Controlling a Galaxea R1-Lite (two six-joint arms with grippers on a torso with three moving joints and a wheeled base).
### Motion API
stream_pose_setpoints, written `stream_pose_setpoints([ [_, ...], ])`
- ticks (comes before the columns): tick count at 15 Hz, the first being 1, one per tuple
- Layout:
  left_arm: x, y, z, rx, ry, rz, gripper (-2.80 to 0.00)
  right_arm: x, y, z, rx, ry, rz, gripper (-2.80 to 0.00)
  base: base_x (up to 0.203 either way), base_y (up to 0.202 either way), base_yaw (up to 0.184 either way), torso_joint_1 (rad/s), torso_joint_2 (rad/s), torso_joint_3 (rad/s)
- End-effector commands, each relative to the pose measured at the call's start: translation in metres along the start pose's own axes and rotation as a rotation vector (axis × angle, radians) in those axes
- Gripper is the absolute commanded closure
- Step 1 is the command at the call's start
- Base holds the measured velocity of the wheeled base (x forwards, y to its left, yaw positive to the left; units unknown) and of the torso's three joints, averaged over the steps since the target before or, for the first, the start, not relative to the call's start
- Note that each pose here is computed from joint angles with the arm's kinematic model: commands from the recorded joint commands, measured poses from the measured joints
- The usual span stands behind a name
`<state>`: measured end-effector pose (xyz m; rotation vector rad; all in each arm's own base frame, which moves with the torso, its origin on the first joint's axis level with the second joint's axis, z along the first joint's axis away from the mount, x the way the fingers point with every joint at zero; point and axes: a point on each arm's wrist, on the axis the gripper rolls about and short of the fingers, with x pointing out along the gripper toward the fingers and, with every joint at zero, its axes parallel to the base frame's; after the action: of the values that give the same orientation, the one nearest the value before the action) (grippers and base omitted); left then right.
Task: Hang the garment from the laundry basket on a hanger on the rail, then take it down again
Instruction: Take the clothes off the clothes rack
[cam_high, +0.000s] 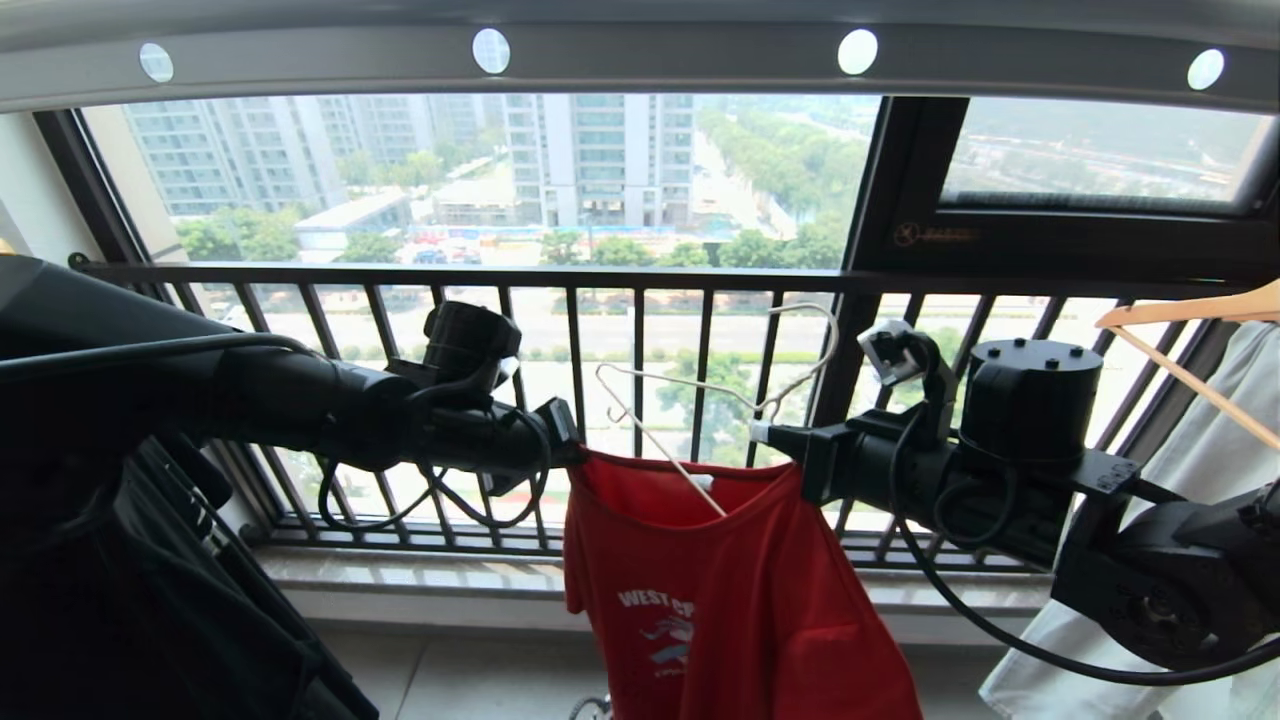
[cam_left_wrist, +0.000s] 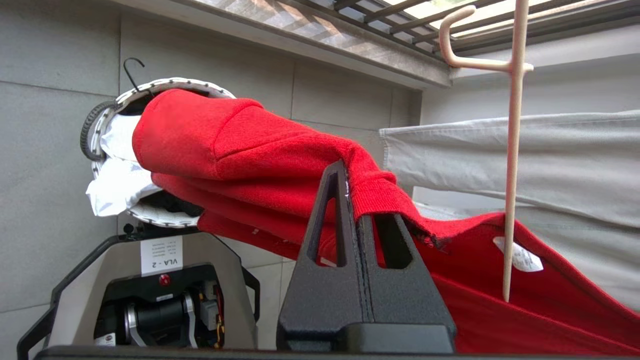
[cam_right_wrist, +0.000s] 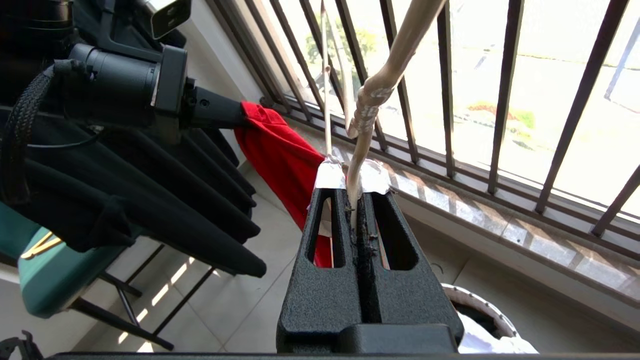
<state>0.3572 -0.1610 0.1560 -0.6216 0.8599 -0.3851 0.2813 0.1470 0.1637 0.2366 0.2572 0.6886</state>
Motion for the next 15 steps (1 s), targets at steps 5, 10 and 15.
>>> stream_pose_setpoints([
  [5,-0.010,-0.021,-0.023,0.061,0.070,-0.017,0.00,0.014,-0.006,-0.003,0.042,-0.054,-0.039,0.00,0.000,0.000,0.000,0.000,0.00,0.000],
  [10,-0.022,-0.029,-0.027,0.079,0.067,-0.040,0.00,0.020,-0.008,-0.004,0.046,-0.062,-0.070,0.00,0.000,0.000,0.000,0.000,0.00,0.000],
  [15,-0.020,-0.035,-0.039,0.099,0.102,-0.045,0.00,0.025,-0.009,0.004,0.088,-0.111,-0.117,0.00,0.000,0.000,0.000,0.000,0.00,0.000],
])
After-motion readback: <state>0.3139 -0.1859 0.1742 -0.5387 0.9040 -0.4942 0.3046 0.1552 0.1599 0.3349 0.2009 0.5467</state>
